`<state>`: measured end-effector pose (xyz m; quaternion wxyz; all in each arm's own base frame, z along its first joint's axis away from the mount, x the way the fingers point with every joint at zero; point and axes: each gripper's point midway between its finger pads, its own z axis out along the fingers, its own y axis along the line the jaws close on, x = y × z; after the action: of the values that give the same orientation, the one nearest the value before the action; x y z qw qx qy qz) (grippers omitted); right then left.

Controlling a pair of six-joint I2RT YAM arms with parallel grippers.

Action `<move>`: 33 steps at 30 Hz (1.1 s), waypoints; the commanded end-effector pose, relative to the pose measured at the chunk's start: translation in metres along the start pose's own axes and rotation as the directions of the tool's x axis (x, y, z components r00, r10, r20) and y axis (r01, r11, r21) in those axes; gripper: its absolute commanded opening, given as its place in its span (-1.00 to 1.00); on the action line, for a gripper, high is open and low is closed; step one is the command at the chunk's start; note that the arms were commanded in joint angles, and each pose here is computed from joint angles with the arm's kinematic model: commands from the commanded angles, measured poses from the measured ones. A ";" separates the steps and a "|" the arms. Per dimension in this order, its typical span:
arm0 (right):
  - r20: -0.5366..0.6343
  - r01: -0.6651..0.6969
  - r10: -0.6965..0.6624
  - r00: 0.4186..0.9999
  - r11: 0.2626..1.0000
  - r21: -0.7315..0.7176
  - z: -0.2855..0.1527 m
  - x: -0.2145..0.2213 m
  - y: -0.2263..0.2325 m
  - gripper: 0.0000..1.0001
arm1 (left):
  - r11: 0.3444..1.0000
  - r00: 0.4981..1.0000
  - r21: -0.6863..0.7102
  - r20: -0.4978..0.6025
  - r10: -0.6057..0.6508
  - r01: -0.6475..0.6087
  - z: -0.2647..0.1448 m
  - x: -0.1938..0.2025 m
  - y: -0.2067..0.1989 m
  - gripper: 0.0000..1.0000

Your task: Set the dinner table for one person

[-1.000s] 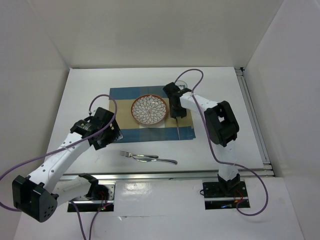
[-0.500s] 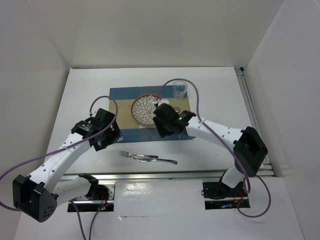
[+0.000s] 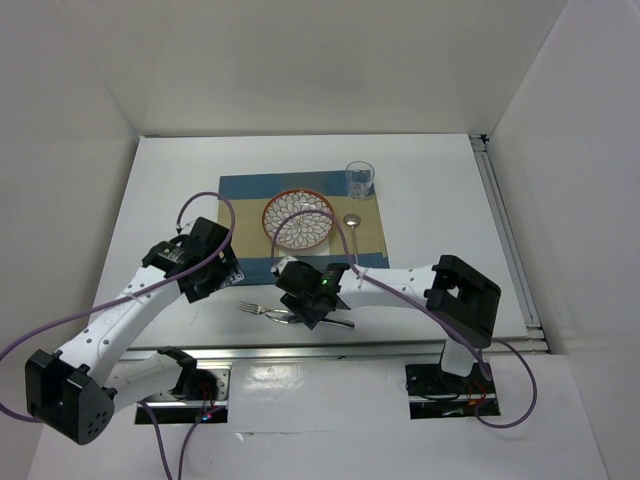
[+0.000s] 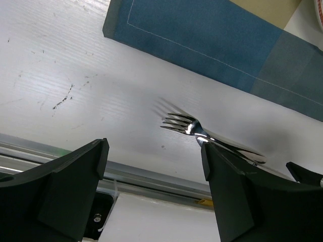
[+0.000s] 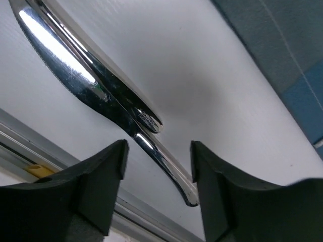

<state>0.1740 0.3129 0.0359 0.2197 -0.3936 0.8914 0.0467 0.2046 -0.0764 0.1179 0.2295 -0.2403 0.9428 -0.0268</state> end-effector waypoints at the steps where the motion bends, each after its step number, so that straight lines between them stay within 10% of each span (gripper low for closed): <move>1: 0.011 0.047 -0.046 0.999 0.997 -0.058 0.007 0.004 0.010 0.23 | 0.999 0.999 0.011 0.019 -0.036 0.035 -0.007 -0.005 -0.002 0.85; 11: -0.044 0.114 -0.122 0.992 0.984 -0.140 0.030 0.034 0.021 0.15 | 0.999 0.999 0.018 0.013 -0.036 0.036 -0.005 -0.005 -0.004 0.85; 27: -0.100 0.186 -0.201 0.975 0.972 -0.140 0.022 0.048 0.013 -1.00 | 1.000 0.999 0.012 0.020 -0.027 0.026 -0.005 -0.006 -0.003 0.85; 33: -0.049 0.187 -0.191 0.980 0.979 -0.088 0.002 0.025 0.004 -1.00 | 1.000 0.999 0.012 0.020 -0.027 0.026 -0.005 -0.006 -0.003 0.85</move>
<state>0.1529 0.3169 0.0137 0.1823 -0.4787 0.8537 0.0940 0.2051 -0.0772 0.1181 0.2294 -0.2487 0.9405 -0.0295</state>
